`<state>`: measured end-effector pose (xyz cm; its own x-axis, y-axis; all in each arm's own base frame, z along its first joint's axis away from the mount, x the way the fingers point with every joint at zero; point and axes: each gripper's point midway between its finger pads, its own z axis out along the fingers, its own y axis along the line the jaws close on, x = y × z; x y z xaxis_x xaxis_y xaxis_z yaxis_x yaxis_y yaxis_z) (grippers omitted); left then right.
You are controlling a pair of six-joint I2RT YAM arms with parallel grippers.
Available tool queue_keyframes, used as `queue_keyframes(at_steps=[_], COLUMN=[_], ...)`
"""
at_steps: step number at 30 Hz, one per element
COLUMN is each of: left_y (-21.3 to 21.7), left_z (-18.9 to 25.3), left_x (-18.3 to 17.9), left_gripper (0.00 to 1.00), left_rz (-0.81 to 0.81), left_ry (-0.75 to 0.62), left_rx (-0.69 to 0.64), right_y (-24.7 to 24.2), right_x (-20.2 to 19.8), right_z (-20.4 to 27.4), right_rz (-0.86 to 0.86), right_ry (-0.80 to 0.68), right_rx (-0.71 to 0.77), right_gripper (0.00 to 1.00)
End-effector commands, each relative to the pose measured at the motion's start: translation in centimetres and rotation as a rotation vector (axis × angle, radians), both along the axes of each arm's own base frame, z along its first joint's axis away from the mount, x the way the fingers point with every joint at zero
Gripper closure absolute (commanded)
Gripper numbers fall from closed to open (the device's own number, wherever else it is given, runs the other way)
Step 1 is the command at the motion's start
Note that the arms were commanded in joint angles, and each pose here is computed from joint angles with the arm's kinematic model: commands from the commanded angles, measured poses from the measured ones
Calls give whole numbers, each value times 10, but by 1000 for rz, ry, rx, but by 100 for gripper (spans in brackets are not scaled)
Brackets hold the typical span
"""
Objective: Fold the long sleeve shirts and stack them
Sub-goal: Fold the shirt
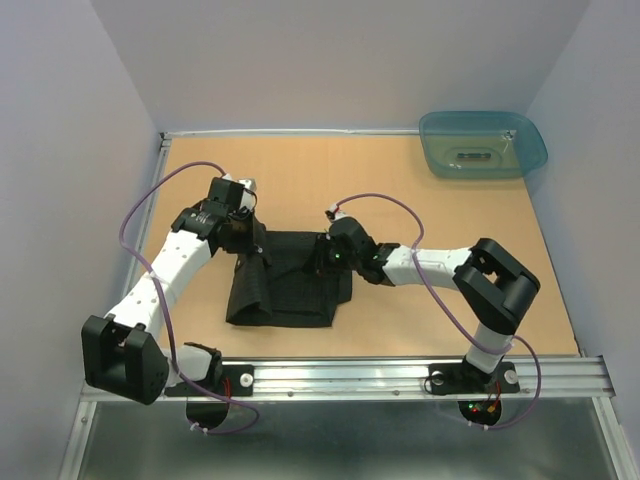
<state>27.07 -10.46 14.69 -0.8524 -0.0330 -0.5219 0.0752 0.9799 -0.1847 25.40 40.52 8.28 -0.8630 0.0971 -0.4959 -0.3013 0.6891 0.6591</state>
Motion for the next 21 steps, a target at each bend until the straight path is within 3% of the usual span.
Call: queue_keyframes(at_steps=[1,9,21], left_y=[-18,-58,-109], left_z=[17,5,-29], left_x=[10,9,0], left_gripper=[100,100,100], left_rz=[-80,-184,-280], left_ry=[-45,-6,77], left_rx=[-37,-40,6], right_y=[-33,-61,-55], right_x=[2,16,8], right_z=[-21,-40,-66], right_rz=[-63,-202,-166], right_ry=[32,55,124], right_rx=[-72,-120,-113], right_gripper=[74,74,76])
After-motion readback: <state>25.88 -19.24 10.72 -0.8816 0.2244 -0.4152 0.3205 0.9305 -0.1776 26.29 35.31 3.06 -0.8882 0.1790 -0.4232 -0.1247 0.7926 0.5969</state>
